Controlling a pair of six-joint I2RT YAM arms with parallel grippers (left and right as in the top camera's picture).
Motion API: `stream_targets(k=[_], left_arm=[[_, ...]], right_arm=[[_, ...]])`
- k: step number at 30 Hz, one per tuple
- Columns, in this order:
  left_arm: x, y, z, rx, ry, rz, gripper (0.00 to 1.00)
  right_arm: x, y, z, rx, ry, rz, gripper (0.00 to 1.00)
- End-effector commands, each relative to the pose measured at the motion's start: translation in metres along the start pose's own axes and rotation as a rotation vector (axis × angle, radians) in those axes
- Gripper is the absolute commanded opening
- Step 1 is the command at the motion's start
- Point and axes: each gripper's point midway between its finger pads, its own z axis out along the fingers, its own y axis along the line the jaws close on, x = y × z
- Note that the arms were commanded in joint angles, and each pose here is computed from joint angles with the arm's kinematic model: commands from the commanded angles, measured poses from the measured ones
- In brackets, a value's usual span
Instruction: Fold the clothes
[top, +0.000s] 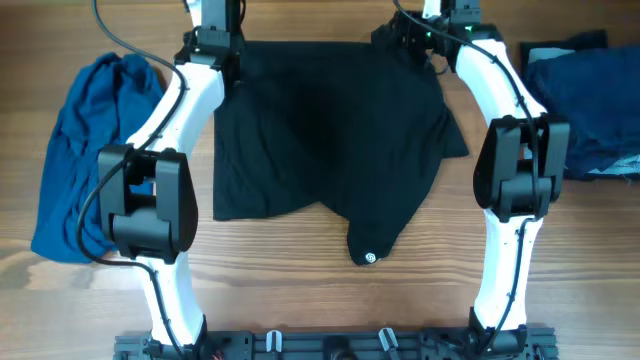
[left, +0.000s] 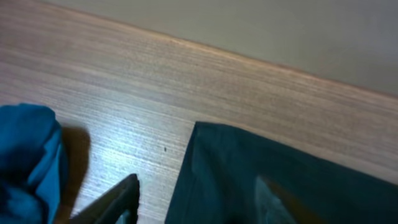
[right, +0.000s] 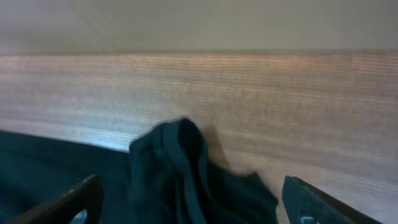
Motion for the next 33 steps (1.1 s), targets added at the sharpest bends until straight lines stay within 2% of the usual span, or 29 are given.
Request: stream_targets(k=[1, 3, 6, 13, 18, 22, 25, 33], left_arm=[[0.004, 0.004, 0.004, -0.018, 0.013, 0.005, 0.65], [0.008, 0.005, 0.004, -0.024, 0.029, 0.012, 0.65], [0.018, 0.009, 0.003, -0.038, 0.069, 0.029, 0.65], [0.023, 0.011, 0.003, -0.045, 0.089, 0.038, 0.64], [0.024, 0.012, 0.002, -0.047, 0.094, 0.041, 0.64], [0.025, 0.012, 0.002, -0.049, 0.098, 0.043, 0.64], [0.025, 0.013, 0.002, -0.049, 0.098, 0.043, 0.64], [0.026, 0.013, 0.002, -0.050, 0.102, 0.044, 0.64]], right_arm=[[0.009, -0.014, 0.003, 0.024, 0.032, 0.010, 0.84], [0.015, -0.020, 0.002, 0.035, 0.056, 0.010, 0.71], [0.024, -0.035, -0.001, 0.076, 0.090, 0.027, 0.60], [0.038, -0.045, 0.005, 0.052, 0.124, 0.079, 0.56], [0.068, -0.045, 0.020, 0.049, 0.205, 0.096, 0.54], [0.081, -0.045, 0.025, 0.044, 0.243, 0.120, 0.43], [0.085, -0.045, 0.026, 0.046, 0.253, 0.125, 0.30], [0.072, -0.051, 0.027, 0.057, 0.205, 0.119, 0.09]])
